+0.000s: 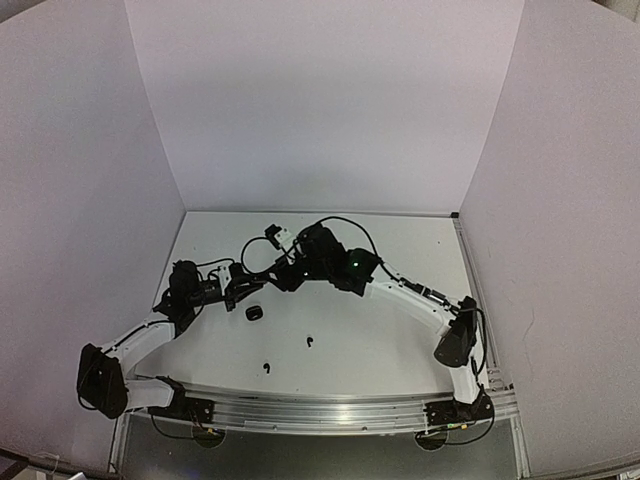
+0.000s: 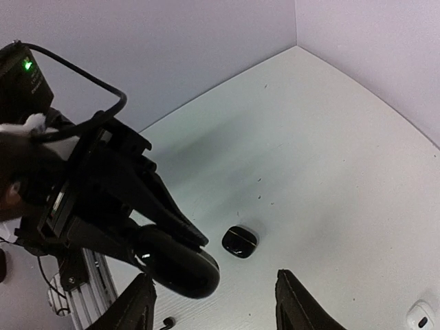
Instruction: Insert the wireless bluetooth earbuds into the charging case
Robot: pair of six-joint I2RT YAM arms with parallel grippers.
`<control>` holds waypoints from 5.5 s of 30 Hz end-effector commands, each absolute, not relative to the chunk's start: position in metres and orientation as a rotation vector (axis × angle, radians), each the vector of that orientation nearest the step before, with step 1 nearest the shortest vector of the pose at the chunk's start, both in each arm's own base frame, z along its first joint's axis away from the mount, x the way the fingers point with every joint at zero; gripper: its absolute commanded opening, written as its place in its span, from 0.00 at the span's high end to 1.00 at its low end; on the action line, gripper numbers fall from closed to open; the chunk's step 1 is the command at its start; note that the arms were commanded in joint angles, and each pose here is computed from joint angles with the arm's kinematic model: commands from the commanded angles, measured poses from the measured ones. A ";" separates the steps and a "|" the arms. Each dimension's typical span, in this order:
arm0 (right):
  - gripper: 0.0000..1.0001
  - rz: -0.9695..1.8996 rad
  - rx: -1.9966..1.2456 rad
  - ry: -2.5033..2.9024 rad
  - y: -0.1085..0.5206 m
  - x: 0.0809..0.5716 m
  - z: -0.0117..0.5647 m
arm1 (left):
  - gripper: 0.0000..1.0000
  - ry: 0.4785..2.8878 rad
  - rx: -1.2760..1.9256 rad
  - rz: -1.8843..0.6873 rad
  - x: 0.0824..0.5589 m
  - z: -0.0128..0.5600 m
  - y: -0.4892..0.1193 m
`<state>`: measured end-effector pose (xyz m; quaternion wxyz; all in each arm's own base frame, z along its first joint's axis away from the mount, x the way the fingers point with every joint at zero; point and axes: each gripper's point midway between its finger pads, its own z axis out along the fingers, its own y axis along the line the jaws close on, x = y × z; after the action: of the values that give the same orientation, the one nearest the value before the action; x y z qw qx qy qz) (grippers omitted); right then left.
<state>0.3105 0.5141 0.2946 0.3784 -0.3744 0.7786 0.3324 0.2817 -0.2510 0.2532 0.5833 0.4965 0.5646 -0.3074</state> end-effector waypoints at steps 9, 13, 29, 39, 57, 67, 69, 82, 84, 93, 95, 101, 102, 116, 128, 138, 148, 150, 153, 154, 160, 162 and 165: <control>0.24 1.317 -1.063 1.896 0.500 0.297 0.351 | 1.00 1.336 0.985 -1.436 0.256 0.316 -0.261; 0.37 1.415 -1.117 1.856 0.508 0.289 0.355 | 1.00 1.338 0.985 -1.454 0.257 0.319 -0.262; 0.57 1.567 -1.122 1.876 0.527 0.287 0.341 | 1.00 1.334 0.977 -1.458 0.260 0.322 -0.263; 0.69 1.634 -1.134 1.883 0.535 0.283 0.337 | 1.00 1.334 0.965 -1.453 0.262 0.323 -0.263; 1.00 1.607 -1.135 1.881 0.530 0.280 0.338 | 1.00 1.348 0.943 -1.451 0.265 0.322 -0.262; 1.00 1.578 -1.139 1.862 0.528 0.282 0.341 | 0.85 1.377 0.900 -1.443 0.272 0.323 -0.262; 1.00 1.569 -1.124 1.866 0.526 0.285 0.342 | 0.67 1.385 0.900 -1.439 0.273 0.321 -0.263; 1.00 1.463 -0.940 1.983 0.471 0.332 0.335 | 0.00 1.534 0.892 -1.295 0.285 0.280 -0.244; 1.00 1.435 -0.883 2.035 0.442 0.349 0.323 | 0.00 1.569 0.871 -1.223 0.294 0.274 -0.238; 1.00 1.301 -0.687 2.460 0.278 0.416 0.195 | 0.00 1.644 0.882 -1.187 0.291 0.259 -0.234; 1.00 1.263 -0.720 2.580 0.260 0.422 0.160 | 0.00 1.648 0.901 -1.180 0.290 0.258 -0.234; 1.00 1.267 -0.785 2.668 0.237 0.441 0.111 | 0.00 1.700 0.915 -1.170 0.296 0.247 -0.234; 1.00 1.267 -0.772 2.670 0.232 0.446 0.106 | 0.00 1.701 0.916 -1.168 0.297 0.247 -0.235; 1.00 1.232 -0.711 2.726 0.212 0.476 0.040 | 0.00 1.746 0.922 -1.170 0.322 0.240 -0.241; 0.94 1.207 -0.723 2.677 0.212 0.494 0.023 | 0.00 1.760 0.916 -1.172 0.323 0.237 -0.241; 0.58 1.094 -0.721 2.702 0.204 0.504 0.014 | 0.01 1.764 0.914 -1.174 0.324 0.235 -0.241; 0.50 0.987 -0.737 2.644 0.200 0.520 0.036 | 0.00 1.759 0.915 -1.176 0.323 0.235 -0.242; 0.49 0.956 -0.744 2.627 0.200 0.519 0.053 | 0.01 1.760 0.915 -1.175 0.323 0.234 -0.241; 0.48 0.774 -0.703 2.659 0.190 0.521 0.068 | 0.00 1.758 0.915 -1.169 0.322 0.234 -0.241; 0.49 0.730 -0.640 2.683 0.185 0.522 0.071 | 0.00 1.754 0.915 -1.167 0.322 0.235 -0.241; 0.68 0.807 -0.140 2.834 0.184 0.497 0.084 | 0.00 1.747 0.910 -1.164 0.320 0.234 -0.240; 0.74 0.777 -0.036 2.881 0.186 0.479 0.080 | 0.01 1.746 0.909 -1.163 0.319 0.234 -0.239; 0.83 0.721 0.052 2.935 0.194 0.459 0.065 | 0.01 1.742 0.912 -1.165 0.318 0.232 -0.239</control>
<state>0.4763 0.1798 0.0589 0.0658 -0.0613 0.9607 0.2628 0.3170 -0.2400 0.2163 0.3843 0.3477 0.7127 -0.4728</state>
